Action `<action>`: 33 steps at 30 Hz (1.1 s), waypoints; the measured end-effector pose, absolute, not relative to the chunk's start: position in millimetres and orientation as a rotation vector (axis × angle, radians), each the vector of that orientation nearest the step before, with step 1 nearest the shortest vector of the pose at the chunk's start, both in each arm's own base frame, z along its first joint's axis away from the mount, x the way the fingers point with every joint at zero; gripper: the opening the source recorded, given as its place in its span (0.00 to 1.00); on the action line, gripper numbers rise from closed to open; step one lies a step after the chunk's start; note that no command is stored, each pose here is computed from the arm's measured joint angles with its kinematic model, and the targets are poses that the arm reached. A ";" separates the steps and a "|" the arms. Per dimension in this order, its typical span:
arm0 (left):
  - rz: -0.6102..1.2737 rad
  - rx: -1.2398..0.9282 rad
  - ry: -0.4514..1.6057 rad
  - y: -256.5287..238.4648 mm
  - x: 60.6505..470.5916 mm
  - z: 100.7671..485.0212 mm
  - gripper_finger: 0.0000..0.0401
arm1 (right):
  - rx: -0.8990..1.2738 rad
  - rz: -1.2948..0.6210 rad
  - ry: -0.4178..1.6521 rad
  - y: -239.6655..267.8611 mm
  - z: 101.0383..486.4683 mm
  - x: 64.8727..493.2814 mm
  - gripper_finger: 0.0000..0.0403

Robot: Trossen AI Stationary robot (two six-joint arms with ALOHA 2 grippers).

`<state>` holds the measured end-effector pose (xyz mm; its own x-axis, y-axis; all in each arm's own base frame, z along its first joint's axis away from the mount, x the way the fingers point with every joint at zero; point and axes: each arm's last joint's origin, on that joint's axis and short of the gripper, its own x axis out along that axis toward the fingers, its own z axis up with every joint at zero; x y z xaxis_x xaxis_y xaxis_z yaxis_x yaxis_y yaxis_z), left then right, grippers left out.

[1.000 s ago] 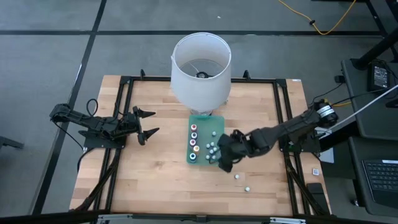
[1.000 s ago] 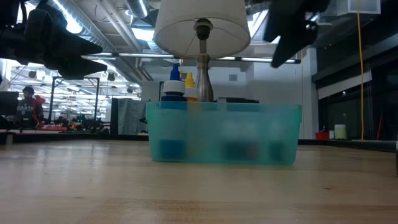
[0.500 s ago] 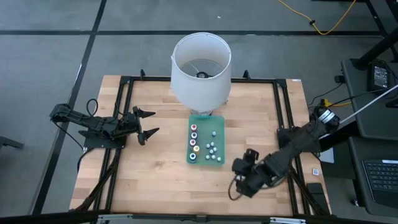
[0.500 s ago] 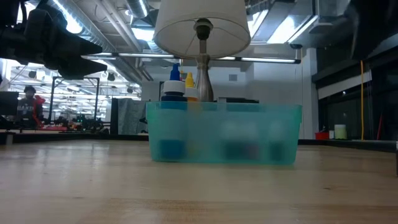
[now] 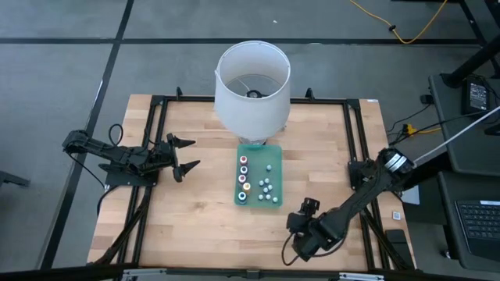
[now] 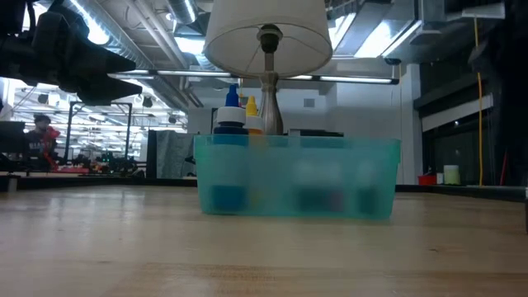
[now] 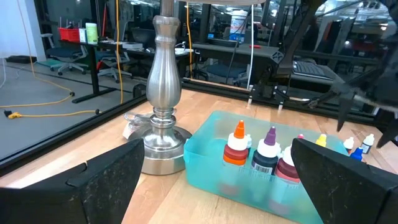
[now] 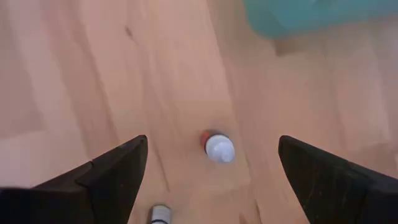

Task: Pick & Place food coloring
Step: Put the top small black food coloring bottle into the green bin

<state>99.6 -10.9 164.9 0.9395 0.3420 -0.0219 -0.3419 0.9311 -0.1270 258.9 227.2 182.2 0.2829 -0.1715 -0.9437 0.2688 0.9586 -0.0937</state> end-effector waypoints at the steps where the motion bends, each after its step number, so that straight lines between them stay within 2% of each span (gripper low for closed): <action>1: 0.350 -0.130 -0.001 -10.9 99.6 164.9 1.00 | 0.092 -0.300 1.269 226.4 178.1 260.8 0.90; 11: 0.350 -0.130 0.000 -10.9 99.7 164.8 1.00 | 0.194 -0.274 1.330 217.2 147.7 266.8 0.90; 24: 0.350 -0.130 0.000 -10.9 99.7 164.8 1.00 | 0.142 -0.303 1.371 214.3 149.6 261.6 0.89; 28: 0.350 -0.130 0.000 -10.9 99.6 164.8 1.00 | 0.135 -0.301 1.366 214.6 150.6 262.0 0.83; 33: 0.350 -0.130 -0.001 -10.9 99.7 164.8 1.00 | 0.137 -0.301 1.370 214.6 150.5 261.8 0.67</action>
